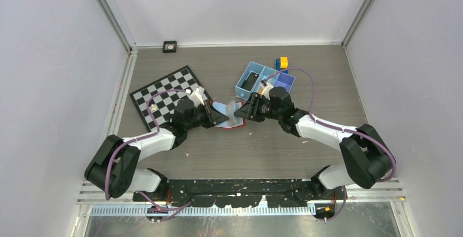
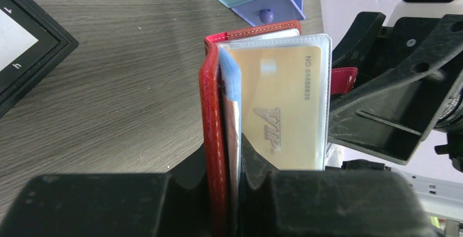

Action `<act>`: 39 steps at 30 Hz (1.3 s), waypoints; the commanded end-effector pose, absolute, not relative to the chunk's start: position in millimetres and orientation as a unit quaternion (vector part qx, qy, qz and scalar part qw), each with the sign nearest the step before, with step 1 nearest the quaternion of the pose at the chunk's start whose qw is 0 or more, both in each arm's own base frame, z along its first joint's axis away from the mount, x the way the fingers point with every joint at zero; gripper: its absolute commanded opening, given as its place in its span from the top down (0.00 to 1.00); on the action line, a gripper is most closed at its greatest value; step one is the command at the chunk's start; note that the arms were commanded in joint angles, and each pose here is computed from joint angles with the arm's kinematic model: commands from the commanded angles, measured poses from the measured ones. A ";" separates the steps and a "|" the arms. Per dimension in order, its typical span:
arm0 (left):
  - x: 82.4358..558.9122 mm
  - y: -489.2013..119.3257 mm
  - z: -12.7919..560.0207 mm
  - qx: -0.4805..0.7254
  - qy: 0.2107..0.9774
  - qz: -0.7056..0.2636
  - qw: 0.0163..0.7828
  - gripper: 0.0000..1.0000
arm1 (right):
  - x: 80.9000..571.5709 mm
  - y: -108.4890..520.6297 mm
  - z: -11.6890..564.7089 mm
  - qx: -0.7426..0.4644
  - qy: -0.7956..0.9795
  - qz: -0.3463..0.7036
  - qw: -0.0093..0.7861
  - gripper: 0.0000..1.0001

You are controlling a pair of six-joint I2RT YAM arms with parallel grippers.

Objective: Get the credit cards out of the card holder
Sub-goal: Remove the credit card from the card holder.

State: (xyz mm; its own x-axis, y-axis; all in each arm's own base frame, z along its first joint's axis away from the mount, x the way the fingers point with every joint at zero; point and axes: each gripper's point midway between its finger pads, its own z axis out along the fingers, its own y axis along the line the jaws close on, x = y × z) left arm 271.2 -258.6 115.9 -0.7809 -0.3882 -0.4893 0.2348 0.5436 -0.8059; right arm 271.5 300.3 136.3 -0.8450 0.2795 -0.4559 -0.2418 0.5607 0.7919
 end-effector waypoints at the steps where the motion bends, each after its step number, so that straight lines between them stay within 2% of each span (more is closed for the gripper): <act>1: 276.6 -276.5 152.6 0.001 0.791 -0.493 0.361 1.00 | 273.7 313.8 154.1 -0.016 0.824 0.485 0.291 0.45; 3: 275.3 -279.4 153.4 0.007 0.791 -0.493 0.361 1.00 | 273.5 316.5 153.5 -0.018 0.824 0.487 0.287 0.41; 5: 274.2 -281.1 155.3 0.012 0.789 -0.496 0.362 1.00 | 273.8 318.1 150.1 -0.018 0.827 0.485 0.283 0.42; 7: 273.8 -281.4 156.4 0.013 0.789 -0.496 0.363 1.00 | 274.7 318.3 145.3 -0.016 0.833 0.480 0.276 0.48; 10: 274.0 -280.4 156.5 0.014 0.790 -0.492 0.365 1.00 | 276.0 316.5 139.8 -0.010 0.841 0.468 0.272 0.66; 13: 275.4 -278.2 154.6 0.011 0.795 -0.484 0.366 1.00 | 277.9 313.8 139.5 -0.006 0.845 0.458 0.275 0.77; 20: 276.5 -274.2 152.6 0.005 0.799 -0.473 0.371 1.00 | 277.9 312.5 144.3 -0.005 0.842 0.460 0.281 0.82; 22: 276.7 -274.2 152.2 0.004 0.800 -0.472 0.370 1.00 | 276.6 312.1 148.4 -0.008 0.838 0.464 0.287 0.89; 24: 276.2 -275.0 152.2 0.005 0.800 -0.474 0.368 0.92 | 276.8 310.4 151.8 -0.008 0.836 0.464 0.294 0.97; 30: 271.7 -273.6 162.5 0.018 0.787 -0.481 0.385 0.45 | 280.4 301.1 150.2 -0.002 0.844 0.437 0.310 1.00; 33: 267.1 -279.3 165.5 0.036 0.784 -0.483 0.389 0.35 | 280.7 301.7 148.5 -0.002 0.845 0.438 0.308 0.99; 39: 262.6 -292.2 161.5 0.058 0.791 -0.476 0.380 0.26 | 280.7 302.4 147.1 -0.002 0.848 0.431 0.308 0.99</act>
